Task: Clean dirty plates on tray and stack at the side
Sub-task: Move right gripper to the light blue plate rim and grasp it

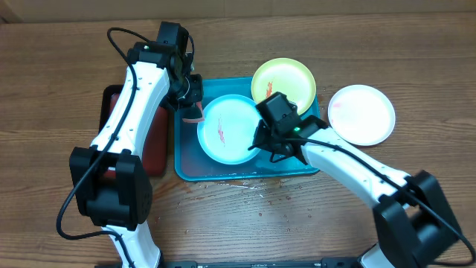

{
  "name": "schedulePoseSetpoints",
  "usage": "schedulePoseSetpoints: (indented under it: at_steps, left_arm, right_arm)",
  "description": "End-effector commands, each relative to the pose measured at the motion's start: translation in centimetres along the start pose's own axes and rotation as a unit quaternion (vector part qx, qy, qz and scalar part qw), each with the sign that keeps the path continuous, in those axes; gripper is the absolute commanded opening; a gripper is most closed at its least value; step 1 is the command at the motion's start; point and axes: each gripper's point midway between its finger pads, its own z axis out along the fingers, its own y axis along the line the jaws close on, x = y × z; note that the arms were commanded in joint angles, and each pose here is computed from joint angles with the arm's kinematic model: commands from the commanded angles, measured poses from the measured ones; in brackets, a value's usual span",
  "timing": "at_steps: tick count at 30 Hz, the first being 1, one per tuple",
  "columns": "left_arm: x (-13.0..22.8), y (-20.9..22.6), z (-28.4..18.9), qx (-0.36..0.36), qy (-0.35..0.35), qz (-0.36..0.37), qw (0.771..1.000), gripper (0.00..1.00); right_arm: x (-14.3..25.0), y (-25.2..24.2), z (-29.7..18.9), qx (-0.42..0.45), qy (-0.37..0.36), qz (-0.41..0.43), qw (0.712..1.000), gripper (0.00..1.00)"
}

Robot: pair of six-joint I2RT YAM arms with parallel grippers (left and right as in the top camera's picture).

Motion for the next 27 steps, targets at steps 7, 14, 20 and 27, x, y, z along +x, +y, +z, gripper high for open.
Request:
schedulePoseSetpoints:
  at_steps: [7, 14, 20, 27]
  left_arm:
    - [0.1, 0.3, -0.2, -0.012, -0.003, -0.003, 1.000, 0.04]
    - [0.0, 0.3, -0.2, -0.011, -0.006, -0.002, 1.000, 0.04]
    - [-0.1, 0.3, -0.2, -0.011, -0.006, -0.002, 1.000, 0.04]
    - [0.3, 0.3, -0.1, -0.012, 0.001, -0.026, 1.000, 0.04]
  right_arm:
    - [0.9, 0.8, 4.9, -0.012, 0.032, 0.023, 0.999, 0.04]
    - [1.1, 2.2, 5.3, -0.041, 0.051, -0.035, 0.997, 0.15]
    - [-1.0, 3.3, 4.6, -0.056, 0.027, -0.086, 0.994, 0.20]
    - [-2.2, 2.6, 6.0, -0.035, -0.003, -0.125, 0.991, 0.25]
